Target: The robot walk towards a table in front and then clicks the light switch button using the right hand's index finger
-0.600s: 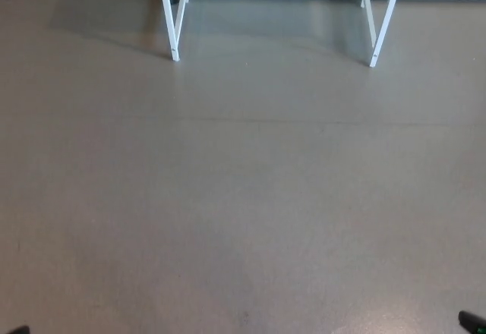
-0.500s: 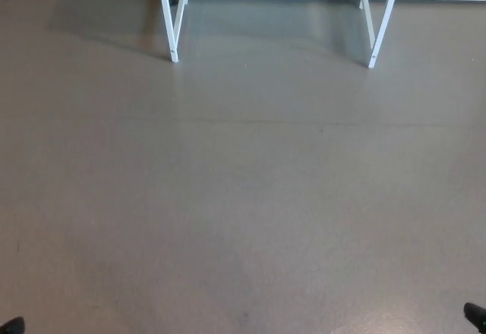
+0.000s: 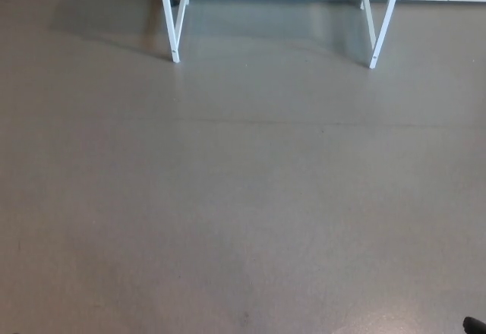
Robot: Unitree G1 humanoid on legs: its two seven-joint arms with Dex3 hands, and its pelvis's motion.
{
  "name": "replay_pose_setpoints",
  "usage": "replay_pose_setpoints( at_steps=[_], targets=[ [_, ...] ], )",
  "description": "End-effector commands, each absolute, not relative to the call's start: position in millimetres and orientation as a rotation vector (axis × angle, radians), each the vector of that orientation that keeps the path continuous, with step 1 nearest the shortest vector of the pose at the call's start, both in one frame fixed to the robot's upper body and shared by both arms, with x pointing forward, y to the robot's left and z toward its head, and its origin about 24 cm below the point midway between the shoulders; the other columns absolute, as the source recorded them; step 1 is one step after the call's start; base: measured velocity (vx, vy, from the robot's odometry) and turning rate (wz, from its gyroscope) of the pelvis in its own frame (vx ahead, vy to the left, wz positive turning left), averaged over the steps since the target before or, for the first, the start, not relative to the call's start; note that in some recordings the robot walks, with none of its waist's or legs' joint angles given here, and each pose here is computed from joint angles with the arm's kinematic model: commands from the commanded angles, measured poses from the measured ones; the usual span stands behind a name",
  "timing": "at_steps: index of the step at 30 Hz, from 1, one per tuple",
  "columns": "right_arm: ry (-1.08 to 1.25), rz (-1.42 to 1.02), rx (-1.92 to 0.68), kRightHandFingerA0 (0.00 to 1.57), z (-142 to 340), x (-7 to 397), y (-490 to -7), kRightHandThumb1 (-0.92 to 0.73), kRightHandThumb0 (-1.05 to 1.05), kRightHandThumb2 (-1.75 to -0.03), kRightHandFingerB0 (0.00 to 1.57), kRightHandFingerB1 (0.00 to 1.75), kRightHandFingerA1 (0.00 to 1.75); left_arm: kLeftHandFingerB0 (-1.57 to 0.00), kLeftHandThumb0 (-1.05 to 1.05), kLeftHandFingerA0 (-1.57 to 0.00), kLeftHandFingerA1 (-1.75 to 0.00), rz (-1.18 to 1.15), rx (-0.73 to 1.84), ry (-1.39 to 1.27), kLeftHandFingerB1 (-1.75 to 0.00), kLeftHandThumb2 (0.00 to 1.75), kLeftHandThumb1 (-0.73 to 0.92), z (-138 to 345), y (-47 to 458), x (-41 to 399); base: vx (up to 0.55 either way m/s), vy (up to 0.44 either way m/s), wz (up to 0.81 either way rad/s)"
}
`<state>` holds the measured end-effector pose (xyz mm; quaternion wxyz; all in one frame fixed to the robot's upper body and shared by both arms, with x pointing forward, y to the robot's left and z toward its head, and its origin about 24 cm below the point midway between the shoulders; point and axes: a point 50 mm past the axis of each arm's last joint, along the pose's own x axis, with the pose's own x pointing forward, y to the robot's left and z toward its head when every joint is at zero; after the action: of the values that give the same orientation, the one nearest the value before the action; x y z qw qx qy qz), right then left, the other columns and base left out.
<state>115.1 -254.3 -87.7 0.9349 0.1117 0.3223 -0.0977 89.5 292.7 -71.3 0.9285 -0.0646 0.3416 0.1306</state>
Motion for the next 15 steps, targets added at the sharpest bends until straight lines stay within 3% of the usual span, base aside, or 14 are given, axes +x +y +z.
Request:
replay_pose_setpoints(
  at_steps=[1,2,3,4,15],
  targets=[
    [0.651,-0.175,0.202,0.26,-85.8,112.9,-257.7,-0.43,-0.15,-0.90,0.13,0.52,0.59,-0.10,-0.37,-0.23,-0.45,0.285,-0.158,0.723,-0.37,0.71,0.66,-72.1,294.7,84.8,0.00,0.000,0.00],
    [0.649,-0.188,0.229,0.26,-86.1,113.7,-257.4,-0.43,-0.13,-0.90,0.14,0.52,0.59,-0.11,-0.32,-0.27,-0.42,0.283,-0.156,0.723,-0.31,0.61,0.73,-71.6,294.7,85.0,0.00,0.000,0.00],
    [0.650,-0.186,0.229,0.26,-86.4,113.5,-257.5,-0.42,-0.14,-0.90,0.13,0.52,0.59,-0.10,-0.38,-0.22,-0.45,0.289,-0.164,0.724,-0.36,0.71,0.65,-71.7,294.7,85.2,0.00,0.000,0.00],
    [0.650,-0.185,0.228,0.27,-86.6,113.4,-257.6,-0.42,-0.14,-0.89,0.15,0.52,0.60,-0.11,-0.32,-0.26,-0.42,0.294,-0.169,0.724,-0.31,0.61,0.73,-71.9,294.6,85.3,0.00,0.000,0.00],
    [0.663,-0.175,0.212,0.31,-88.9,112.1,-257.6,-0.42,-0.13,-0.90,0.19,0.54,0.62,-0.12,-0.30,-0.33,-0.43,0.294,-0.172,0.727,-0.31,0.62,0.75,-70.6,293.4,83.1,0.01,-0.021,0.02]
  ],
)
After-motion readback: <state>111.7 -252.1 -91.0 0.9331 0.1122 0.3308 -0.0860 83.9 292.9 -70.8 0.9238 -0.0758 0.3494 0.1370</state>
